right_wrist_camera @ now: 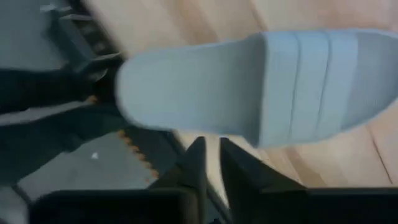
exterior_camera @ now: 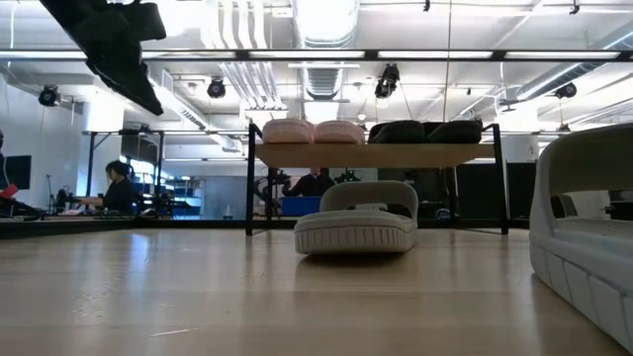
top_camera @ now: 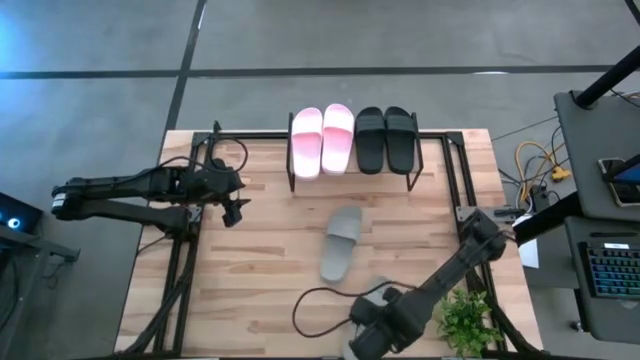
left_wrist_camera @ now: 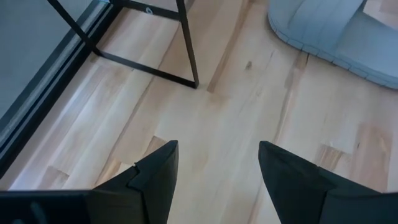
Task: Pick and place slides into the shelf
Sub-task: Move the right gray slide from the bottom of the table to the center of the table
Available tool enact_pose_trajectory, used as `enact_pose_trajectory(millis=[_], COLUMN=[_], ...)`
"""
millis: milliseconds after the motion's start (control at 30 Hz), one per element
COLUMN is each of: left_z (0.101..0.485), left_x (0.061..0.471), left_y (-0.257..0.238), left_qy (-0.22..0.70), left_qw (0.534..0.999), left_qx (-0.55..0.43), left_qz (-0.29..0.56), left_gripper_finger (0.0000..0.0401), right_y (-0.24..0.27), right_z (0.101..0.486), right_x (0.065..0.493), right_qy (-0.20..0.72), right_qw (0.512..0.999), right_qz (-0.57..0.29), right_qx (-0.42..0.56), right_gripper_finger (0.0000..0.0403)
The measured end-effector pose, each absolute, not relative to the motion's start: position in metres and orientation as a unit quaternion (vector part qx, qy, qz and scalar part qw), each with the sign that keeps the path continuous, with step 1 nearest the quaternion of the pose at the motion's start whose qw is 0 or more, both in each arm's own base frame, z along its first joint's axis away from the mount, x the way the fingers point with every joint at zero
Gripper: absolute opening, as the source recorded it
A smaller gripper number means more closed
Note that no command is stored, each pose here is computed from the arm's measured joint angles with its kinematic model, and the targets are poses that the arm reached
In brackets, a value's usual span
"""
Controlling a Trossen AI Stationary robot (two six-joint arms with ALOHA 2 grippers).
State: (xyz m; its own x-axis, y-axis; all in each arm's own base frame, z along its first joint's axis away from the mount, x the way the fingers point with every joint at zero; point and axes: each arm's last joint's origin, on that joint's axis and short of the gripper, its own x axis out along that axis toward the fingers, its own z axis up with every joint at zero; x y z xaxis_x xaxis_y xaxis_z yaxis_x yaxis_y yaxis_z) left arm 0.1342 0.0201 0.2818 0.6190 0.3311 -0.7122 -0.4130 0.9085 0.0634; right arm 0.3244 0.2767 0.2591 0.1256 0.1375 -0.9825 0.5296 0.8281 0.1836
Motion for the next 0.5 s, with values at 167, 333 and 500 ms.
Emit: enact_pose_trajectory(millis=[167,333,500], left_z=[0.28,0.28,0.279], left_x=[0.134,0.133,0.134], left_y=[0.02,0.02,0.02], left_qy=[0.388,0.39,0.391], left_qw=[0.896,0.897,0.896], left_qx=[-0.053,-0.055,-0.055], left_qz=[0.207,0.203,0.202], left_gripper_finger=[0.0208,0.0208,0.0208], right_y=[0.282,0.284,0.29], right_z=[0.238,0.234,0.233], right_x=[0.32,0.315,0.31], right_qy=[0.631,0.632,0.641], right_qw=[0.699,0.696,0.713], right_qz=[-0.234,-0.251,-0.216], right_qx=[0.243,0.23,0.185], right_gripper_finger=[0.0026,0.0082,0.0151])
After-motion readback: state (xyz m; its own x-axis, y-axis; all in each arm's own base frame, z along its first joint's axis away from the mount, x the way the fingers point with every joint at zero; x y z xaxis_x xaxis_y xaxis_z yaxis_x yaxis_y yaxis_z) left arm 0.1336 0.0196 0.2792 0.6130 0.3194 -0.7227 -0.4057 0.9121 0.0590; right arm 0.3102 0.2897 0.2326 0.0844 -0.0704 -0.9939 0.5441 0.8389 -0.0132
